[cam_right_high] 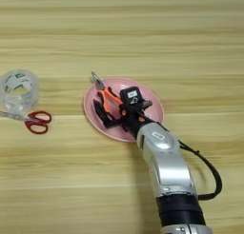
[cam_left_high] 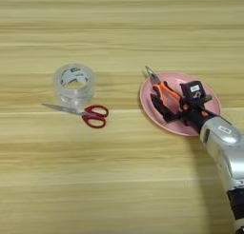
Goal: Move the objects on the table
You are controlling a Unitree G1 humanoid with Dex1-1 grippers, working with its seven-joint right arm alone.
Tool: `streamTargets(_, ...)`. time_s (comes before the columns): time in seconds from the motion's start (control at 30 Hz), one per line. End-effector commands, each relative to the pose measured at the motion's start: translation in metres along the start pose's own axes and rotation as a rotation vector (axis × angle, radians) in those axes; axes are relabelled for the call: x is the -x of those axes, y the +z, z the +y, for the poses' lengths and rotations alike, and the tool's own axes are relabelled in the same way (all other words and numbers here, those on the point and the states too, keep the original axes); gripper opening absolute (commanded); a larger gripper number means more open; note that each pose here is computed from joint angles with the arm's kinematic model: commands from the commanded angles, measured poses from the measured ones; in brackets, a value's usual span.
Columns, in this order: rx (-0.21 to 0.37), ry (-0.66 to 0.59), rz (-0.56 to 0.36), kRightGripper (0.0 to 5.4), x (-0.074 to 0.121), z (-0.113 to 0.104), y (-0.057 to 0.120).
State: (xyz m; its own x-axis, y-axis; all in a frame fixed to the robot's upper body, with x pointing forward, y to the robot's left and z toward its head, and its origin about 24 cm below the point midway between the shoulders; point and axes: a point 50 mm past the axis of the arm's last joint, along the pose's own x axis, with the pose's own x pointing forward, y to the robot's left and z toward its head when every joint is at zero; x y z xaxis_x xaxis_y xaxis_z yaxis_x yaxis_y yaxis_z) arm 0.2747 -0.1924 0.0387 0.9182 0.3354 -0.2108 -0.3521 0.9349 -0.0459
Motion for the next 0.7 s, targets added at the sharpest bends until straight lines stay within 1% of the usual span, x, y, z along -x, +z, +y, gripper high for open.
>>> streamTargets(0.03, 0.070, -0.001, -0.141, 5.36, -0.006, -0.004, 0.036)
streamTargets(0.23, 0.088, 0.017, -0.156, 5.36, -0.006, -0.001, 0.041)
streamTargets(0.33, 0.107, 0.037, -0.174, 5.36, -0.007, 0.003, 0.045)
streamTargets(0.5, 0.139, 0.101, -0.204, 5.36, -0.006, 0.018, 0.050)
streamTargets(0.7, 0.163, 0.211, -0.212, 5.36, -0.009, 0.043, 0.052)
